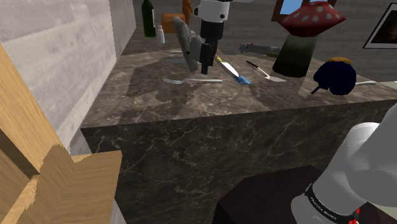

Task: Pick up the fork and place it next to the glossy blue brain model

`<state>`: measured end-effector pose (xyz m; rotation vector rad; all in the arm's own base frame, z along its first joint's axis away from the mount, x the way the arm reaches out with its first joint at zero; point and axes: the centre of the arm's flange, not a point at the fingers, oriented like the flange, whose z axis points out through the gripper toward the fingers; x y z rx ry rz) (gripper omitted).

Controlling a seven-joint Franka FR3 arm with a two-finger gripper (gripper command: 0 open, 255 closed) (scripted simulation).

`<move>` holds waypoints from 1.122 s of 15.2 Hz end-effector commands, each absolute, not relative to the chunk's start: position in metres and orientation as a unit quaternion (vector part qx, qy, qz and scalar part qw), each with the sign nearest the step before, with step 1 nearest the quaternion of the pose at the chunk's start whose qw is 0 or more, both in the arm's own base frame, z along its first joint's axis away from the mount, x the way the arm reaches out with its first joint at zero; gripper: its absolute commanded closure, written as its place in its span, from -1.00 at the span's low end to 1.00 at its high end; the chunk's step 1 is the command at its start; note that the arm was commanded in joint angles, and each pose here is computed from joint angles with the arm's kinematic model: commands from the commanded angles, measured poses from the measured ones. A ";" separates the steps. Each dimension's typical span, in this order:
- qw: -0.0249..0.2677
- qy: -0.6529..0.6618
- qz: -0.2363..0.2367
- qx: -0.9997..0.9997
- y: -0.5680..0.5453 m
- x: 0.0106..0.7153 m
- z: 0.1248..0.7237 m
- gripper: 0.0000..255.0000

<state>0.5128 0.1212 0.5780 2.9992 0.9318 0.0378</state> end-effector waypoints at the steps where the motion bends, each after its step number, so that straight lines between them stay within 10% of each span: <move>1: -0.005 0.334 0.011 0.943 0.141 0.528 0.575 -1.00; 17: -0.017 0.429 0.016 0.903 0.203 0.560 0.536 -1.00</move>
